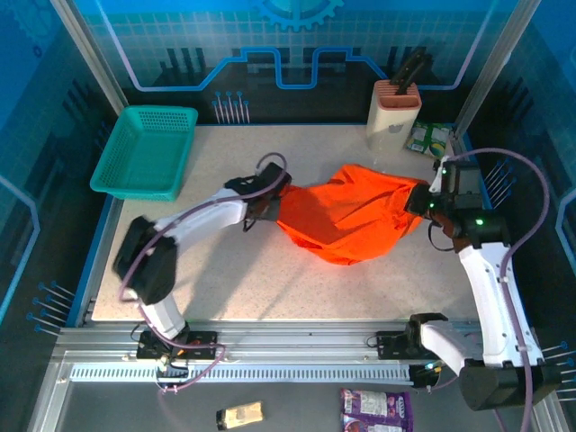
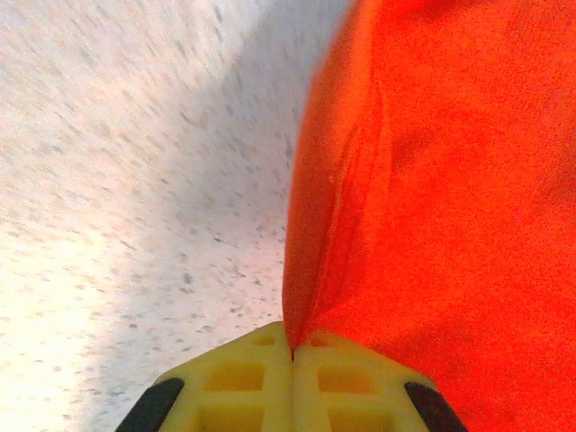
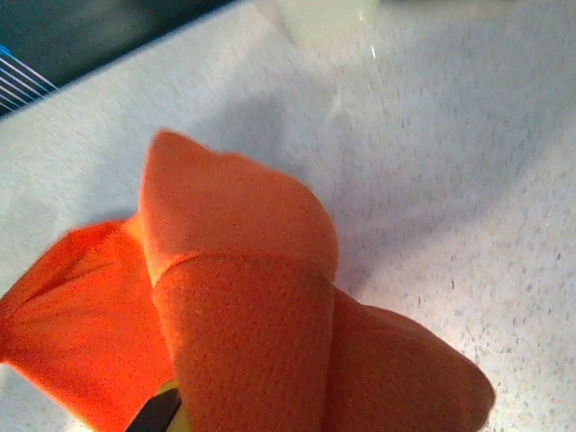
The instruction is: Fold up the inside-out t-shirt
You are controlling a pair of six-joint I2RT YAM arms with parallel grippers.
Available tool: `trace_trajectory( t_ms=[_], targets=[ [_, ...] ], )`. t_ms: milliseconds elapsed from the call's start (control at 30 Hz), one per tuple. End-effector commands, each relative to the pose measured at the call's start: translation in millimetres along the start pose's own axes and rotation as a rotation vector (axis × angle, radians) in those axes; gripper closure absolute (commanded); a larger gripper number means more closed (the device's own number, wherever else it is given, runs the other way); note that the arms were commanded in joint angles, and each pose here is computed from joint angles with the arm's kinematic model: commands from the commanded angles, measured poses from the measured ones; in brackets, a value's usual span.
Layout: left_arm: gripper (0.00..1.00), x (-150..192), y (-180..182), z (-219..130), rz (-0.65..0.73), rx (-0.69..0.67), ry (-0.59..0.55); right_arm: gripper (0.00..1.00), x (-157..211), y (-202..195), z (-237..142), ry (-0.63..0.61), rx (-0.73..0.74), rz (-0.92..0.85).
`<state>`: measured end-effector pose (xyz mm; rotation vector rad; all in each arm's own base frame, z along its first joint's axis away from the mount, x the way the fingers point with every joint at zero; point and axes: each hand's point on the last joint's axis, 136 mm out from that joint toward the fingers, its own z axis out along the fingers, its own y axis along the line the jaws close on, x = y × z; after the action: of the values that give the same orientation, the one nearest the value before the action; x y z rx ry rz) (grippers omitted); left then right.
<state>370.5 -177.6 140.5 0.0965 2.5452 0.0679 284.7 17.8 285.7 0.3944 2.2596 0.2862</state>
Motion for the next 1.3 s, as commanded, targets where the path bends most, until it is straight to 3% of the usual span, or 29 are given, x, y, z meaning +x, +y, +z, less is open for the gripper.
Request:
trace_trajectory(
  t_ms=[0, 133, 267, 433, 500, 600, 733, 867, 933, 1000, 1133, 1267],
  targets=[
    [1.0, -51.0, 31.9, -69.8, -0.075, 0.07, -0.238, 1.0, -35.8, 10.8, -51.1, -0.15, -0.027, -0.044],
    [1.0, -85.6, 78.5, -161.5, -0.189, 0.17, -0.465, 1.0, -61.2, 27.5, -100.5, -0.273, -0.089, -0.067],
    [1.0, -103.7, 117.3, -243.1, -0.219, 0.18, -0.645, 1.0, -74.5, 38.7, -139.5, -0.363, -0.143, -0.066],
    [1.0, -113.7, 132.3, -291.0, -0.223, 0.214, -0.732, 1.0, -71.0, 44.4, -144.8, -0.363, -0.191, -0.035],
    [1.0, -117.2, 129.8, -282.6, -0.221, 0.24, -0.707, 1.0, -62.9, 39.5, -126.6, -0.318, -0.173, -0.019],
    [1.0, -118.2, 111.3, -232.7, -0.219, 0.324, -0.564, 1.0, -35.0, 30.8, -76.8, -0.172, -0.152, 0.02],
    [1.0, -104.5, 71.5, -139.2, -0.241, 0.469, -0.286, 1.0, 21.5, 15.2, -2.9, 0.052, -0.128, 0.105],
    [1.0, -94.8, 51.4, -39.4, -0.241, 0.464, -0.081, 1.0, 69.0, -4.1, 44.2, 0.182, -0.074, 0.152],
    [0.87, -93.7, 46.4, -8.3, -0.229, 0.428, -0.005, 1.0, 81.0, -11.7, 54.3, 0.21, -0.039, 0.141],
    [0.75, -96.1, 42.4, 5.3, -0.214, 0.38, 0.019, 1.0, 88.3, -16.4, 58.6, 0.225, -0.018, 0.13],
    [0.69, -100.0, 26.9, -5.4, -0.173, 0.303, 0.024, 1.0, 95.4, -17.9, 58.0, 0.24, -0.008, 0.115],
    [0.63, -72.6, -6.1, -16.0, -0.099, 0.237, 0.083, 1.0, 110.0, -18.3, 57.1, 0.267, 0.004, 0.095]
  ],
)
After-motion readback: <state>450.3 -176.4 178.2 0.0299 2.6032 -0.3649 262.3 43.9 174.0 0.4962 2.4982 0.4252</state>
